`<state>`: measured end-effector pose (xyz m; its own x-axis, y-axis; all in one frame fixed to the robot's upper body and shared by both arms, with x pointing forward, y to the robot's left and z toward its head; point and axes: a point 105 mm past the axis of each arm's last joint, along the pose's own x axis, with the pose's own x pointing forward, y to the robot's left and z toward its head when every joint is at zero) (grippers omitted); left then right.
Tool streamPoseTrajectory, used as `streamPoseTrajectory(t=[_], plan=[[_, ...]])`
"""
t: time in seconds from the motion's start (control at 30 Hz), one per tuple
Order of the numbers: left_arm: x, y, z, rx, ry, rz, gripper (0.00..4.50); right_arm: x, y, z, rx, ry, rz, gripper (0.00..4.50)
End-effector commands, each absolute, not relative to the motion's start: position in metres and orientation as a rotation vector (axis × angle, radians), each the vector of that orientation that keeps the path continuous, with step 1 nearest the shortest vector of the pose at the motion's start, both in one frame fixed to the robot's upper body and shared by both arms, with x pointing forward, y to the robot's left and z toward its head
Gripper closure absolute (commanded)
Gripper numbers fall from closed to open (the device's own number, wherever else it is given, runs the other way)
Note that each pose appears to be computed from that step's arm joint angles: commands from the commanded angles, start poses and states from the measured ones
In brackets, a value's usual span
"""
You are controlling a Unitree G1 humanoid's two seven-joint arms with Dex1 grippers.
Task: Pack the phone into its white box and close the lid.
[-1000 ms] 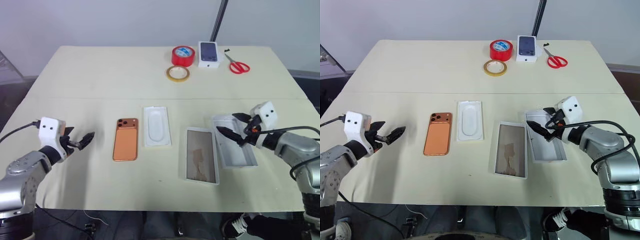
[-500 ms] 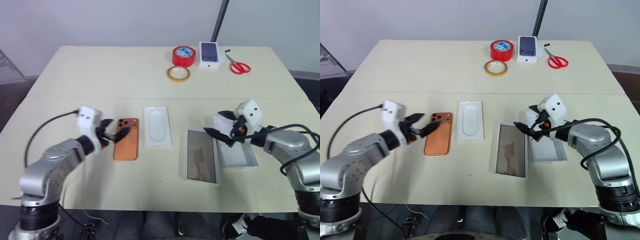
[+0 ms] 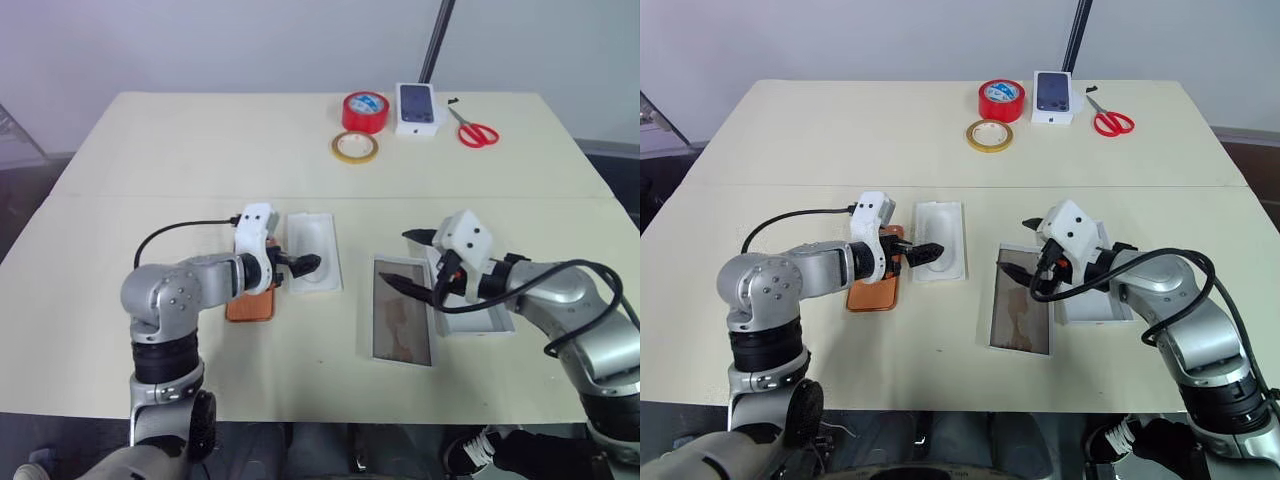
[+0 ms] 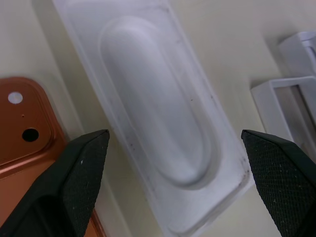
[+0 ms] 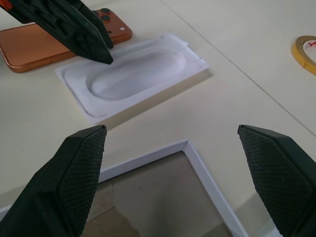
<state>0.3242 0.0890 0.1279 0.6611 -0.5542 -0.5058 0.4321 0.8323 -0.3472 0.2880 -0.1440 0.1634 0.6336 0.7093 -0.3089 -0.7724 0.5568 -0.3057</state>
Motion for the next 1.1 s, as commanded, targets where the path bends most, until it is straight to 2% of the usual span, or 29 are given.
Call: streamPoseTrajectory(t=[0.03, 0.2, 0.27, 0.3, 0.53, 0.8, 0.83, 0.87, 0.9, 1.1], plan=[[0.329, 0.090, 0.130, -0.185, 0.642, -0.524, 0.00, 0.278, -0.140, 0.174, -0.479, 0.125, 0.907, 0.04], [0.331, 0.078, 0.125, -0.276, 0.695, -0.541, 0.00, 0.263, -0.134, 0.165, -0.531, 0.181, 0.994, 0.04], [0.334, 0.075, 0.121, -0.304, 0.716, -0.531, 0.52, 0.254, -0.130, 0.161, -0.540, 0.214, 1.047, 0.00], [0.336, 0.075, 0.121, -0.315, 0.723, -0.521, 0.82, 0.249, -0.129, 0.159, -0.541, 0.236, 1.072, 0.00], [0.346, 0.072, 0.120, -0.378, 0.723, -0.493, 4.34, 0.216, -0.129, 0.128, -0.618, 0.443, 1.148, 0.00], [0.351, 0.062, 0.132, -0.460, 0.677, -0.550, 4.43, 0.205, -0.144, 0.105, -0.640, 0.590, 1.108, 0.00], [0.350, 0.060, 0.134, -0.460, 0.669, -0.556, 4.50, 0.205, -0.145, 0.102, -0.638, 0.602, 1.102, 0.42], [0.351, 0.060, 0.137, -0.466, 0.657, -0.563, 4.50, 0.206, -0.146, 0.099, -0.632, 0.617, 1.091, 0.55], [0.351, 0.060, 0.140, -0.473, 0.645, -0.567, 4.50, 0.207, -0.147, 0.096, -0.634, 0.624, 1.081, 0.88], [0.355, 0.069, 0.150, -0.526, 0.604, -0.533, 4.50, 0.211, -0.144, 0.094, -0.676, 0.590, 1.109, 3.85]])
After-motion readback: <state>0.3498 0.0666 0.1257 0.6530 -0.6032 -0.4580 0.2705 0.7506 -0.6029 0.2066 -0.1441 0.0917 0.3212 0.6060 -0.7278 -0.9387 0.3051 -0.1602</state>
